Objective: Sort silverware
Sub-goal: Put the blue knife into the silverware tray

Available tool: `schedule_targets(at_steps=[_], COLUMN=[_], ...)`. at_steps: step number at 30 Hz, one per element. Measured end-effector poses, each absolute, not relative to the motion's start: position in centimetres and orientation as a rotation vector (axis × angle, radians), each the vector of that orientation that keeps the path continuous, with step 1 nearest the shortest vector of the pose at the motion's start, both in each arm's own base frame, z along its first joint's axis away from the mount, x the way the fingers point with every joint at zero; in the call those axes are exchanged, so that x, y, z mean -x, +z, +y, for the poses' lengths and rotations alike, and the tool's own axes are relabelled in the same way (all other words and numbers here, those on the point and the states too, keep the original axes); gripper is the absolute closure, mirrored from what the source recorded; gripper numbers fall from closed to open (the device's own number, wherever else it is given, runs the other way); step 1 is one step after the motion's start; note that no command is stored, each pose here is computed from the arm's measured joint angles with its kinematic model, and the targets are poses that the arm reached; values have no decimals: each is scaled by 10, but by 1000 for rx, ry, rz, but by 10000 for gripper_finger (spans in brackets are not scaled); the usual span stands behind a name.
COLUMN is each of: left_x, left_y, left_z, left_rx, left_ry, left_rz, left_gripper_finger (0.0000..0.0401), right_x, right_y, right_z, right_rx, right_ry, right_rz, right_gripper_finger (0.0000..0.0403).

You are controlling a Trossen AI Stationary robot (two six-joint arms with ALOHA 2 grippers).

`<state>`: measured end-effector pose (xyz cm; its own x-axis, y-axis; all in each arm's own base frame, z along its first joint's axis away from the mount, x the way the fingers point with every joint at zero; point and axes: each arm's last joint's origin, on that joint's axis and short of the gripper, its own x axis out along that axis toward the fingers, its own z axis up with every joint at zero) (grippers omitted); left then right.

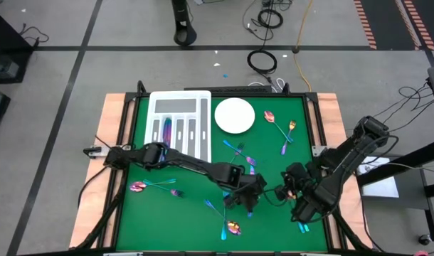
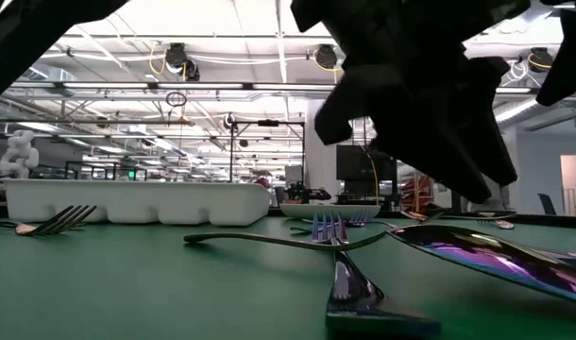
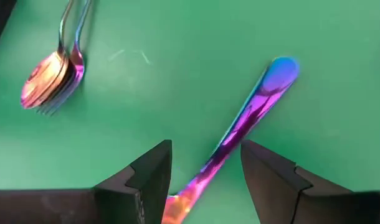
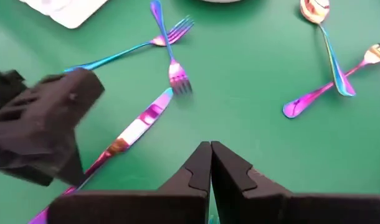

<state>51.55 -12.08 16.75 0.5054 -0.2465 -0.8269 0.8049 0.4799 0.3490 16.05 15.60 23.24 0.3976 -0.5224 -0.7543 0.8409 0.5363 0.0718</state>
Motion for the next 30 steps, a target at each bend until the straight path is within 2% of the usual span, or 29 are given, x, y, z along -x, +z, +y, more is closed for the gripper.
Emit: schedule_targets(at_steps=[6, 30], left_x=[-517, -511], left_y=[142, 135], left_z=[-115, -100], left_rx=[-883, -692], left_ry=[-761, -784], left_rz=[856, 983], left_gripper_finger=[207, 225], right_x=[-159, -159], right_y=[232, 232], right_z=[160, 160], right_rx=[-519, -505], right_ry=[-896, -889], right_rz=[732, 734], right_gripper_finger=[403, 403])
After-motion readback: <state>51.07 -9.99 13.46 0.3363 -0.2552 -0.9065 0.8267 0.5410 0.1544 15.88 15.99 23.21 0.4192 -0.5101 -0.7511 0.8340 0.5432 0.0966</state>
